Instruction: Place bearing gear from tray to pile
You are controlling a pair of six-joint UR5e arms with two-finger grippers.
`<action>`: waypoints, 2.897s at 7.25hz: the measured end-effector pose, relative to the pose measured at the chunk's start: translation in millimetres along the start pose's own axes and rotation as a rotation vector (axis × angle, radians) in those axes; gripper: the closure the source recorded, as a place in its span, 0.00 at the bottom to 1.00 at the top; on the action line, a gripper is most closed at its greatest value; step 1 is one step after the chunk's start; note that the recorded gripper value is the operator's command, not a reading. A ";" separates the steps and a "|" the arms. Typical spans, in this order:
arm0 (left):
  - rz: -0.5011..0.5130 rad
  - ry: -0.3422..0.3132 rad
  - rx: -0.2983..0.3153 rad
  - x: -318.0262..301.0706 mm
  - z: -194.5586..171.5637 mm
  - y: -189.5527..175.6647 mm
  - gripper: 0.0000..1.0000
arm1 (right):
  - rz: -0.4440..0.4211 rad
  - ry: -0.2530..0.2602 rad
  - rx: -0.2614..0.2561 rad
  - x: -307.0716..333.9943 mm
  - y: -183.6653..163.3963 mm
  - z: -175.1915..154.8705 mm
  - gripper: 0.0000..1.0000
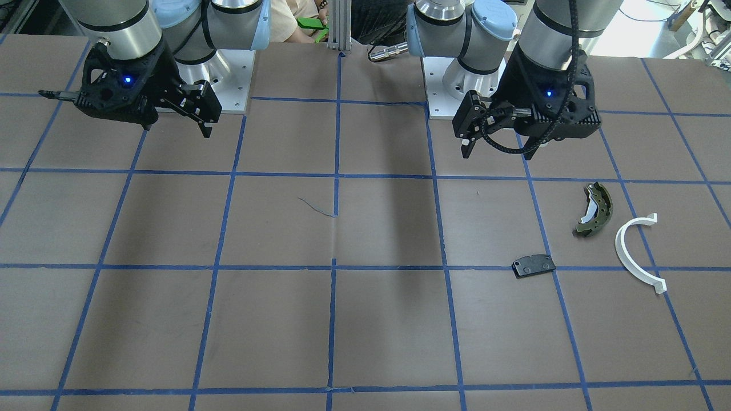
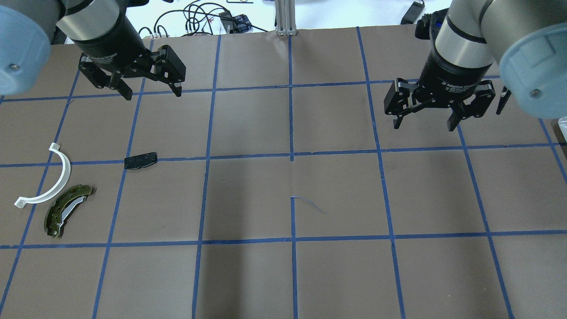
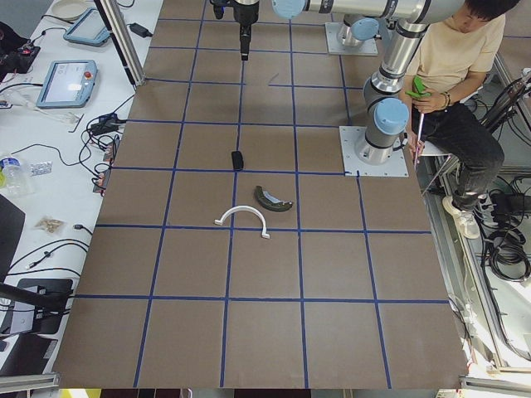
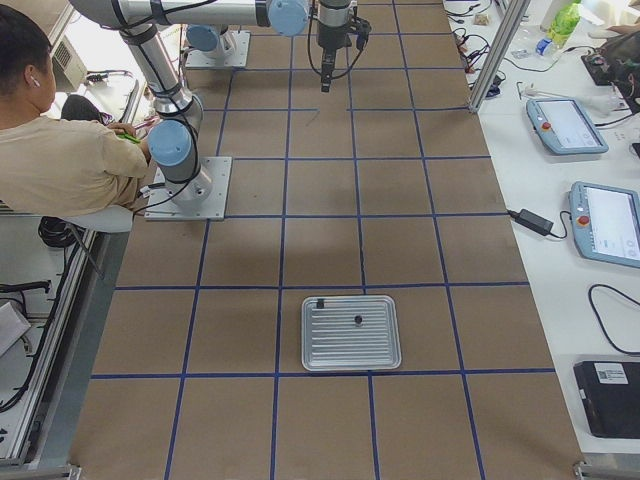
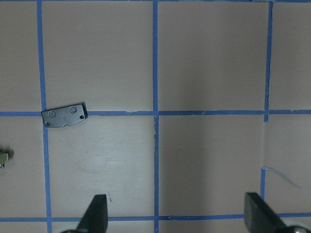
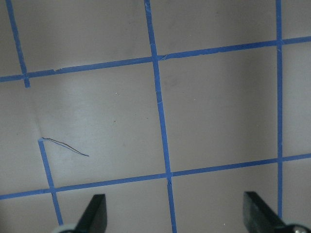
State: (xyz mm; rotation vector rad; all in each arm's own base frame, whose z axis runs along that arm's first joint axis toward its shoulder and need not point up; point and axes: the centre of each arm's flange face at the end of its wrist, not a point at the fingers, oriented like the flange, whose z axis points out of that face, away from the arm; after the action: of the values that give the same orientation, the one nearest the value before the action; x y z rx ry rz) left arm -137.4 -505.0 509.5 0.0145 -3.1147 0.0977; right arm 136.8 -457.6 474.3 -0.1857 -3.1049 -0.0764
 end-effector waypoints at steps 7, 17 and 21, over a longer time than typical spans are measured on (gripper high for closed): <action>0.064 -0.026 -0.034 -2.7 2.0 3.2 0.00 | -0.039 0.034 -0.008 99.0 -32.3 4.3 0.00; 0.064 -0.025 -0.028 -2.6 1.8 3.0 0.00 | -0.404 0.044 0.011 450.5 -99.5 124.6 0.00; 0.064 -0.025 -0.025 -2.6 0.5 3.7 0.00 | -0.464 0.039 0.017 522.4 -139.5 194.0 0.04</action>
State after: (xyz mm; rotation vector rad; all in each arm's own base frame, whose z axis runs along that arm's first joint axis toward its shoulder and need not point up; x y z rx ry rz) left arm -134.8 -501.2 508.7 -0.0856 -3.1413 0.0603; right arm -403.6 -524.3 291.3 0.5305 -3.0372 -0.0626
